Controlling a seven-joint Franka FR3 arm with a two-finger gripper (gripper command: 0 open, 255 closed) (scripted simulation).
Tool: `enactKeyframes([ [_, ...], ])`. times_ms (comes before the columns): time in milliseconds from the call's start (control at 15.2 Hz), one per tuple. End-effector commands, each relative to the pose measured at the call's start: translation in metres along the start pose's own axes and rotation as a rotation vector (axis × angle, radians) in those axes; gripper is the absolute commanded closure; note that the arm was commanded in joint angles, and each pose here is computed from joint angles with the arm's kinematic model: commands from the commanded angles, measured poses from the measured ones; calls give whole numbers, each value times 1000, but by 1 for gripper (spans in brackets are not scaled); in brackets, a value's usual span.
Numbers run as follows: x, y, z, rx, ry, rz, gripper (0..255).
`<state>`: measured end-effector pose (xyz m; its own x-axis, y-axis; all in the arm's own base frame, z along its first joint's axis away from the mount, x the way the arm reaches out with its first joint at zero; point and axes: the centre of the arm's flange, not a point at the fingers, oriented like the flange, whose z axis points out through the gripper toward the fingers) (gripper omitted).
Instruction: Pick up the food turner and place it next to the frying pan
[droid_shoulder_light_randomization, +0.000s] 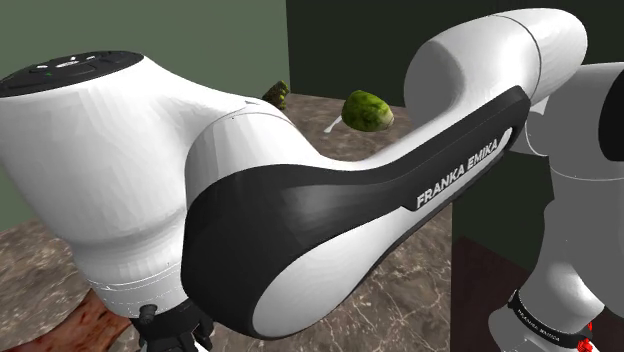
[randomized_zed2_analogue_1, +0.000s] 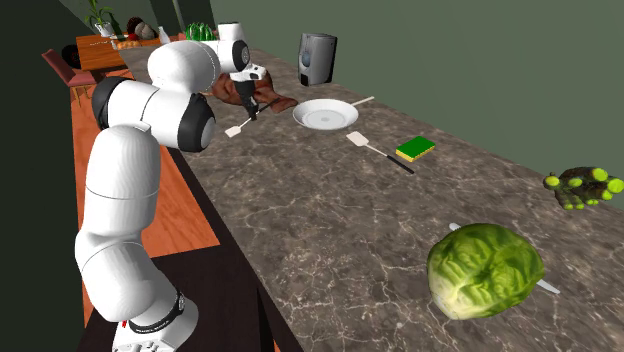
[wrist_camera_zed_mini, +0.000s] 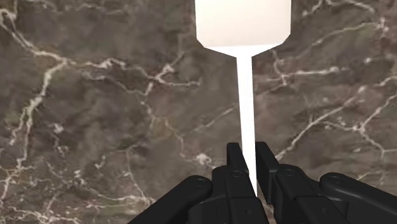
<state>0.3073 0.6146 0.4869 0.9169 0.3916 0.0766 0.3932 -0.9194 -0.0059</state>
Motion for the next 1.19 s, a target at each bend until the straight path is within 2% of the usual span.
enactKeyframes([
  [0,-1,-1,9,-5,-10,-2,255],
  [396,-1,-1,9,-5,-10,-3,255],
  [462,-1,-1,8,-5,-10,-3,0],
  [792,-1,-1,9,-5,-10,-2,0],
  [1056,-1,-1,-41,-5,-10,-2,0],
  [1122,-1,-1,-41,-5,-10,-2,0],
])
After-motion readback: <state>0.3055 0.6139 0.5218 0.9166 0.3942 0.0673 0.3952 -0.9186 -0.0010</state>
